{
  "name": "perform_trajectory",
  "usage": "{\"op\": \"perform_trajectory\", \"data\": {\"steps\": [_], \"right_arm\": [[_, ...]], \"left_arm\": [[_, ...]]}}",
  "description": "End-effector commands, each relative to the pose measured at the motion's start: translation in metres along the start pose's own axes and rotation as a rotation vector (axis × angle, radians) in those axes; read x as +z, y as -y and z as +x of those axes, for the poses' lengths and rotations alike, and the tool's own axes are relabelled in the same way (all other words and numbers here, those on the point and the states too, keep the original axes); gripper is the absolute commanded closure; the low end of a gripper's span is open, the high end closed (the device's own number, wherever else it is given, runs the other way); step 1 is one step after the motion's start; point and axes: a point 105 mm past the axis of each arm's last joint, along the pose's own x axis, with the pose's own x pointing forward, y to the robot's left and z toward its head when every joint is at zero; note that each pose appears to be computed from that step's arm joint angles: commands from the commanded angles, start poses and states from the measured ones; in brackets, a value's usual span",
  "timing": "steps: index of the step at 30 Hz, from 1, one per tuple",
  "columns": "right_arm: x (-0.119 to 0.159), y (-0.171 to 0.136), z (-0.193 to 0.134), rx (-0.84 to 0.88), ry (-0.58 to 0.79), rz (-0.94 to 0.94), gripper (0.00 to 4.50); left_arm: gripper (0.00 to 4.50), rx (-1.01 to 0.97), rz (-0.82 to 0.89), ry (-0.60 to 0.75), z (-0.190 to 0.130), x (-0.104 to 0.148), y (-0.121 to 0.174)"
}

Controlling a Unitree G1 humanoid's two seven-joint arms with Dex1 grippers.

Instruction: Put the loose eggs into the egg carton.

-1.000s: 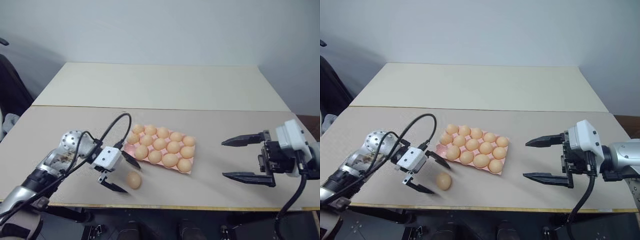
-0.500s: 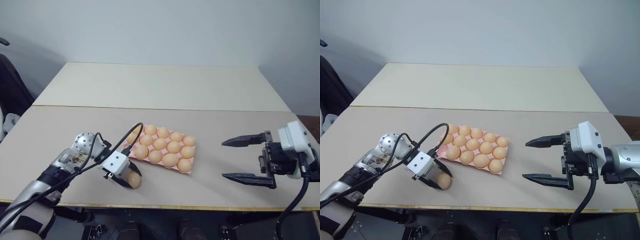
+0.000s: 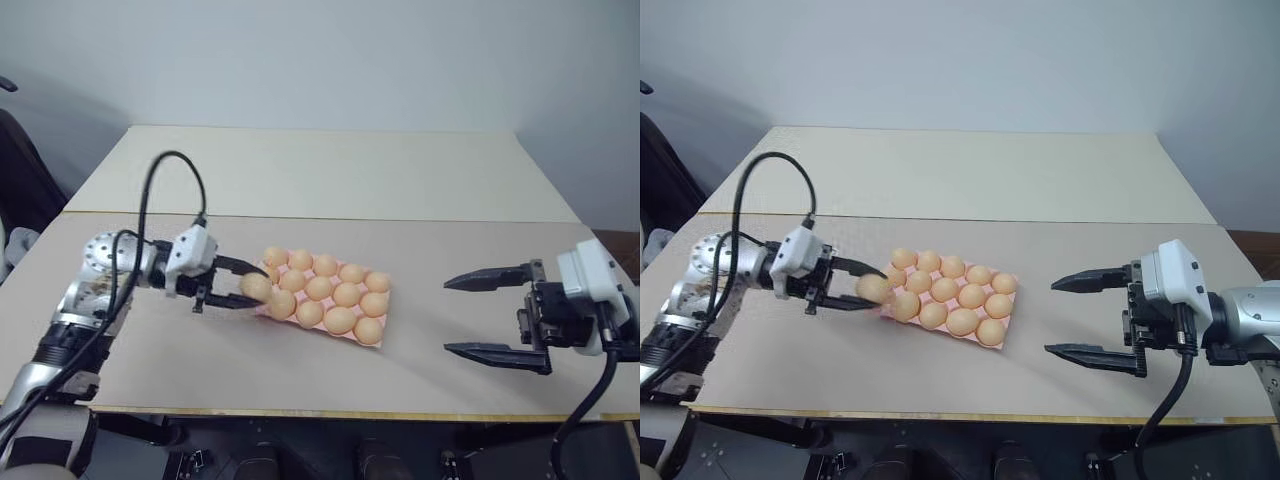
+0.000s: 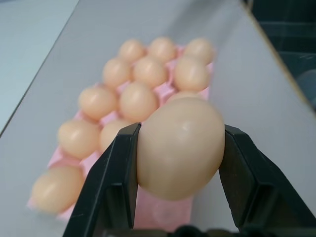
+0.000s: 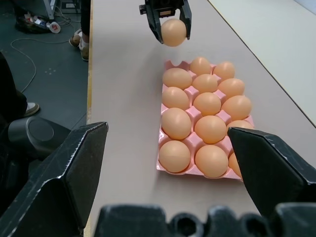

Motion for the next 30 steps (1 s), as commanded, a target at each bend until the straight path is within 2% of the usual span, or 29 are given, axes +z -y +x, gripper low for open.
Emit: {"op": "perform_trajectory", "data": {"steps": [1, 7, 14, 15, 19, 21, 26, 30], "right_arm": [[0.007, 0.002, 0.0, -0.002, 0.013, -0.051, 0.0], [0.008, 0.002, 0.001, -0.004, 0.012, -0.055, 0.0], [0.008, 0.002, 0.001, -0.01, 0.006, -0.053, 0.0], [0.008, 0.002, 0.001, -0.011, 0.005, -0.053, 0.0], [0.008, 0.002, 0.001, -0.012, 0.007, -0.049, 0.0], [0.007, 0.004, 0.001, -0.014, 0.01, -0.046, 0.0], [0.004, 0.01, 0.001, -0.016, 0.012, -0.041, 0.0], [0.0, 0.015, -0.001, -0.017, 0.012, -0.036, 0.0]], "left_arm": [[2.38, 0.105, 0.015, -0.071, -0.006, -0.009, -0.013], [2.38, 0.12, -0.002, -0.107, 0.007, -0.023, -0.016], [0.18, 0.11, -0.004, -0.068, 0.018, -0.016, -0.02], [0.05, 0.113, 0.0, -0.064, 0.016, -0.015, -0.021], [0.05, 0.144, 0.013, -0.054, 0.001, -0.007, -0.024], [0.05, 0.165, -0.022, -0.034, -0.02, 0.0, -0.022], [0.05, 0.194, -0.095, -0.045, -0.071, 0.009, -0.003], [0.05, 0.235, -0.163, -0.056, -0.1, 0.017, 0.013]]}}
